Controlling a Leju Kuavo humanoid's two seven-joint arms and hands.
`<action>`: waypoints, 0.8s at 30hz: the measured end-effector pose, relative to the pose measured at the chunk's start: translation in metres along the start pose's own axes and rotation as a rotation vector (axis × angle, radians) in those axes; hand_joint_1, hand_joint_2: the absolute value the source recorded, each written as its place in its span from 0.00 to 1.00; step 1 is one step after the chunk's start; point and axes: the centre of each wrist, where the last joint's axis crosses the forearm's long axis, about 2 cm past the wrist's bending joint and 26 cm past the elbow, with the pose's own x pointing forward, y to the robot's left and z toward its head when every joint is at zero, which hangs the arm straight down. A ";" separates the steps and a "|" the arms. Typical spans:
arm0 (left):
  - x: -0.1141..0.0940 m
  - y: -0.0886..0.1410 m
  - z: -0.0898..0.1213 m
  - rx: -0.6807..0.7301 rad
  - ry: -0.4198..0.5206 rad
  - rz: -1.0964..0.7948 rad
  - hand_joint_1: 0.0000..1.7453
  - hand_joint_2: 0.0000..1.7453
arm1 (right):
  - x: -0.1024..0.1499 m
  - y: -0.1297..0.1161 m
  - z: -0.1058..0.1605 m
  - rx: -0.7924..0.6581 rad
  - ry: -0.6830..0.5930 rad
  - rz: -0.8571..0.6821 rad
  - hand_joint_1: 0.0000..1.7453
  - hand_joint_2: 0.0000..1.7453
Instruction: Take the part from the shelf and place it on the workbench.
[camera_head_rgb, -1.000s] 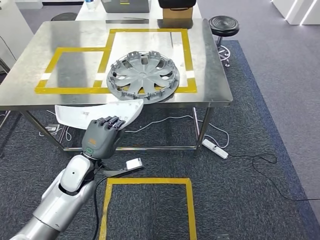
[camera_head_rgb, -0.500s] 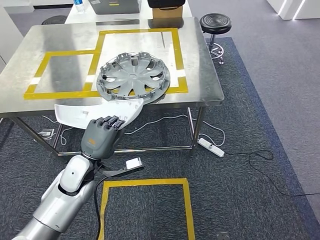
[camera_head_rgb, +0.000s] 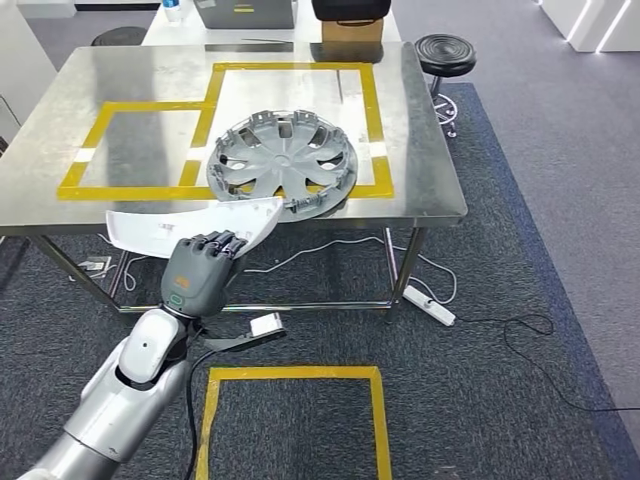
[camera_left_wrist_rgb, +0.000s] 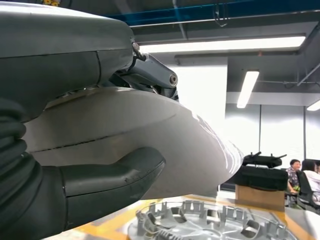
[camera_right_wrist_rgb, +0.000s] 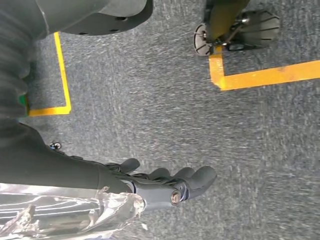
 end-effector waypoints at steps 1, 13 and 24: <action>0.000 0.000 0.000 0.000 0.001 0.000 1.00 1.00 | 0.000 0.000 0.000 0.000 0.000 0.000 0.00 1.00; -0.001 -0.001 0.003 -0.007 0.017 -0.001 1.00 1.00 | -0.002 0.001 0.000 0.002 0.003 0.001 0.00 1.00; -0.003 -0.001 0.004 -0.006 0.022 -0.002 1.00 1.00 | 0.001 0.000 0.000 0.001 -0.006 0.002 0.00 1.00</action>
